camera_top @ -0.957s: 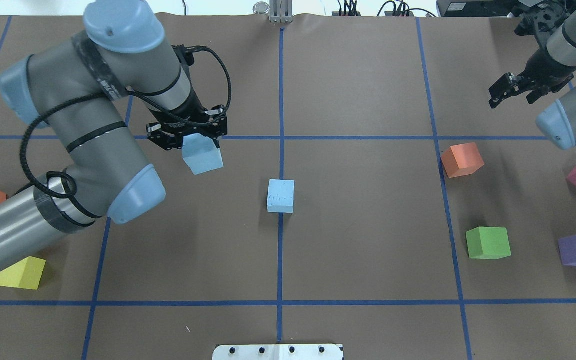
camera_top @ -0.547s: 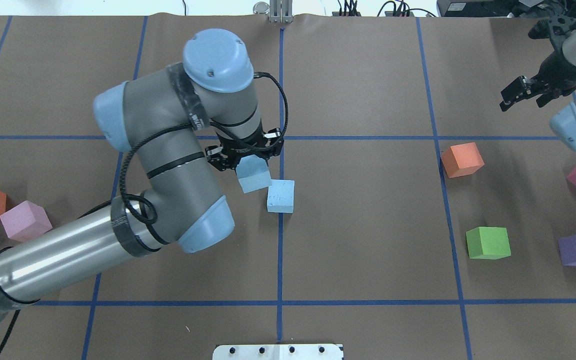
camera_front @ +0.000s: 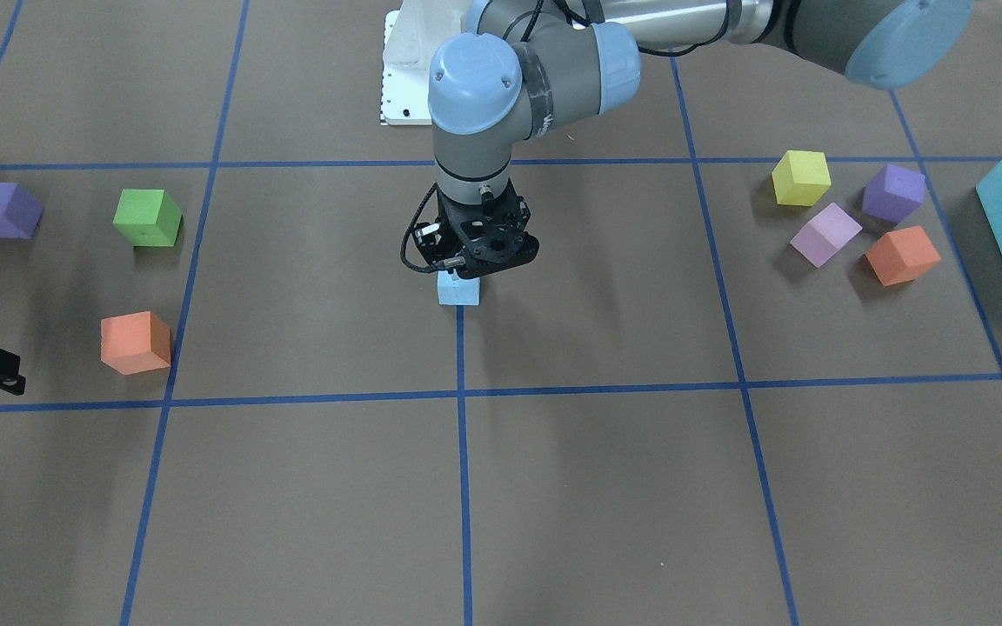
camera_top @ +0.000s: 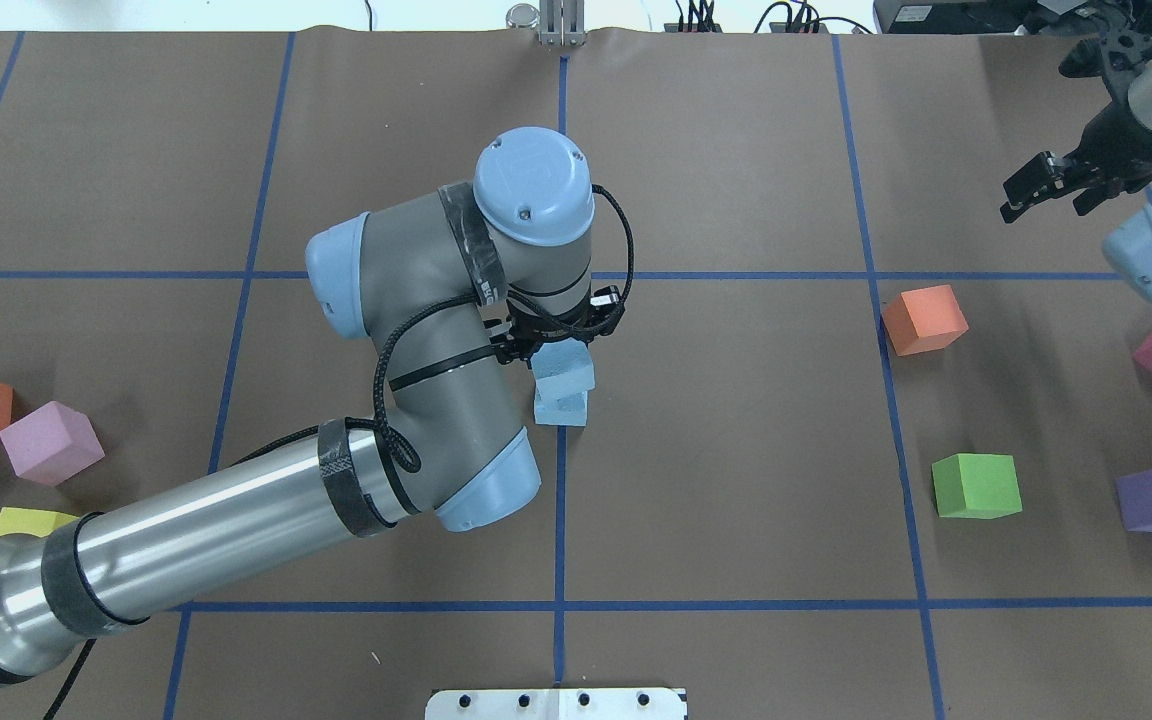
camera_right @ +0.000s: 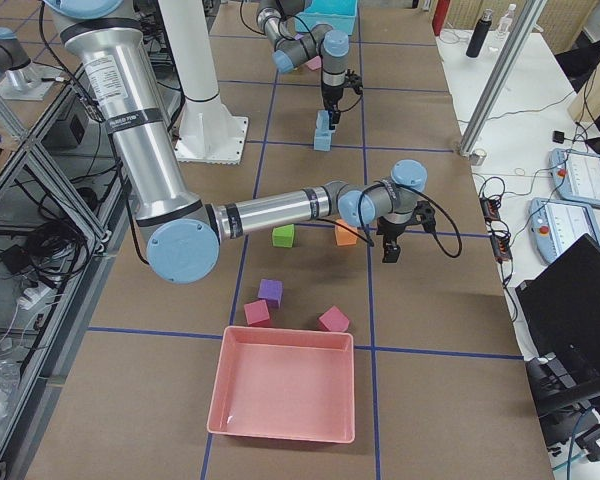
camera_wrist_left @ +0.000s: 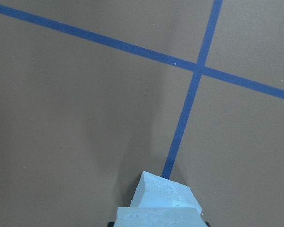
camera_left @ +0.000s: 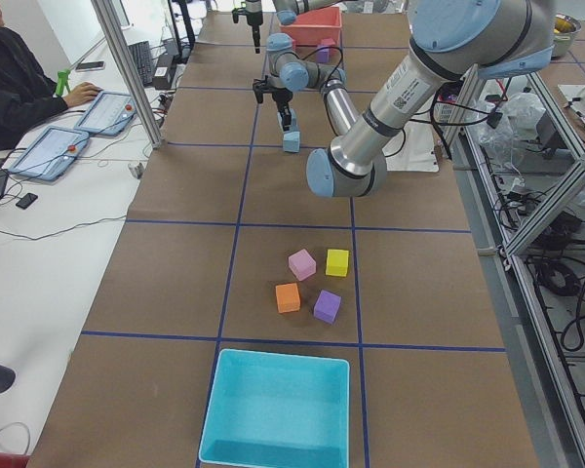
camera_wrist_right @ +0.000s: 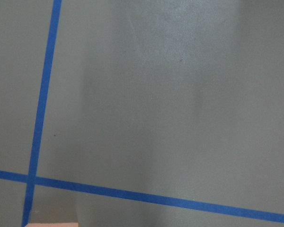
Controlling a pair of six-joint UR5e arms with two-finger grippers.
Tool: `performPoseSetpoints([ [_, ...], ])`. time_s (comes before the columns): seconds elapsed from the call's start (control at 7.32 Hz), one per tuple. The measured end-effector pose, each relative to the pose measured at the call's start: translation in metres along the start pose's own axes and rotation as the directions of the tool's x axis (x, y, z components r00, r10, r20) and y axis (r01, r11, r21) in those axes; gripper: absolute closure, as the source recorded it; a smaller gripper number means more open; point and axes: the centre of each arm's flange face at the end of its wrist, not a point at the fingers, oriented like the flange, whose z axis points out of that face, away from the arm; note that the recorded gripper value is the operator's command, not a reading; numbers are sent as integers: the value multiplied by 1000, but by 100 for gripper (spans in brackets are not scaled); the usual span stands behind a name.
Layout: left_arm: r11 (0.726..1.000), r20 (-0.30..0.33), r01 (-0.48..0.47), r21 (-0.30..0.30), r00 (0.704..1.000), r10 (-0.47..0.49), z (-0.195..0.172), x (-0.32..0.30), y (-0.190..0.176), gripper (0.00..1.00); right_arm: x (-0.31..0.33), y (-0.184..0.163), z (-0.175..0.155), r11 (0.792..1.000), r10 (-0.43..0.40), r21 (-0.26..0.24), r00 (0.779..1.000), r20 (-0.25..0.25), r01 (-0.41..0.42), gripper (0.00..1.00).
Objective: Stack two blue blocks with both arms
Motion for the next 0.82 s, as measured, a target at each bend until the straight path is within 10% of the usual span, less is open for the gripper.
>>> performPoseSetpoints([
  [0.14,1000,-13,-4,7,1000,4,8,-3,2,58,-1,-1,0,1000,-1,1,1000,1,1,0],
  [0.27,1000,-20,-6,10,1000,6,11,-5,3,18,-1,-1,-1,1000,-1,2,1000,1,1,0],
  [0.41,1000,-24,-9,10,1000,9,11,-5,4,2,-2,-2,-1,1000,-2,2,1000,1,2,0],
  [0.82,999,-37,-31,14,999,32,-14,-6,4,2,-3,-2,-1,1000,-4,1,1000,4,4,0],
])
